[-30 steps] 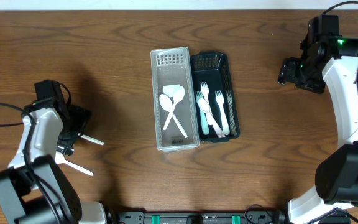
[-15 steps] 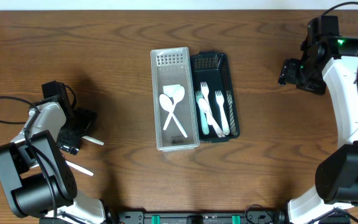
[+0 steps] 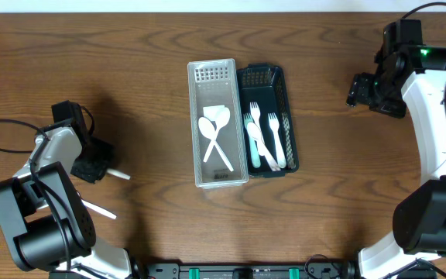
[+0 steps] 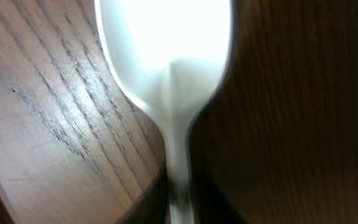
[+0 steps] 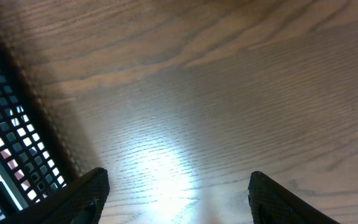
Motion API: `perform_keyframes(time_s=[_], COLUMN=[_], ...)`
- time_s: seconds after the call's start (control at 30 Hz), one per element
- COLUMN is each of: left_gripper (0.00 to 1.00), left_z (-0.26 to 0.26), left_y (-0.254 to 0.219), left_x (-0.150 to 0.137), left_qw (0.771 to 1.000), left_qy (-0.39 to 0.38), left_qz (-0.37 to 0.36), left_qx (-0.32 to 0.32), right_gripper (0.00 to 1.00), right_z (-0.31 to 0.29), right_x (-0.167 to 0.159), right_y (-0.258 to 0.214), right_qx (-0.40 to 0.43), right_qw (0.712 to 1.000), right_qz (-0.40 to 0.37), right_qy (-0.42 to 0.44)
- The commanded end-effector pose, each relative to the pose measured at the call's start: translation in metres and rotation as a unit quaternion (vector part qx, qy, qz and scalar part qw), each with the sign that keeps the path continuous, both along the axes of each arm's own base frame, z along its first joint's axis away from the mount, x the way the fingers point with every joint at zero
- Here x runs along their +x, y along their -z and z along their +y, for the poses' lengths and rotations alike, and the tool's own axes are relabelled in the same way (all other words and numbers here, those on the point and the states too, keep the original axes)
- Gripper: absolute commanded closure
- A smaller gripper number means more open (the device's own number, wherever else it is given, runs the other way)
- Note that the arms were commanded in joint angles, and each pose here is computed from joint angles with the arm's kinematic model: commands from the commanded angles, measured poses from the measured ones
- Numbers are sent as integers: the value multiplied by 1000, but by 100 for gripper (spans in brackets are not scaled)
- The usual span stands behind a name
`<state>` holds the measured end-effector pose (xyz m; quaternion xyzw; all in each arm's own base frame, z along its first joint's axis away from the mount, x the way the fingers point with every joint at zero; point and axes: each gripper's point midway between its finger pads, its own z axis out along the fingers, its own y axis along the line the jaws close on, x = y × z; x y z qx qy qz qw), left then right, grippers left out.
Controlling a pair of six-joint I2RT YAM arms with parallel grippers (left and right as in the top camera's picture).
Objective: Pack container
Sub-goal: 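Move left gripper back and grasp a third white spoon, then place the third spoon into the clear basket with left gripper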
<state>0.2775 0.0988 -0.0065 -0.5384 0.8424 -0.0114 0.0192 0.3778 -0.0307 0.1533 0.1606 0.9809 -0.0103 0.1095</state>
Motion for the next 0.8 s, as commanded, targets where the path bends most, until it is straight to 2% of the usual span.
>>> perform_keyframes(time_s=[0.0,0.23,0.47,0.63,0.77], left_gripper=[94,94,94,95,94], left_z=[-3,-3,-34,-92,-152], left_y=[14,1,-66,-132,-173], left_x=[-8,0,35,58,71], left_qw=[1000,998,978,944,906], left_qy=[2,70,193,295,373], left_qz=[24,6,-71,-140,-190], left_qx=[-10,-1,35,56,58], right_gripper=[25,25,25,25,25], right_z=[-4,-4,-4,-4,-4], right_x=[-1,0,3,4,4], right_y=[3,3,3,2,2], right_qx=[-8,-8,-8,-8,-8], right_qw=[1000,1000,1000,1000,1000], right_qz=[6,4,-2,-5,-5], right_qy=[-3,-3,-3,-2,-2])
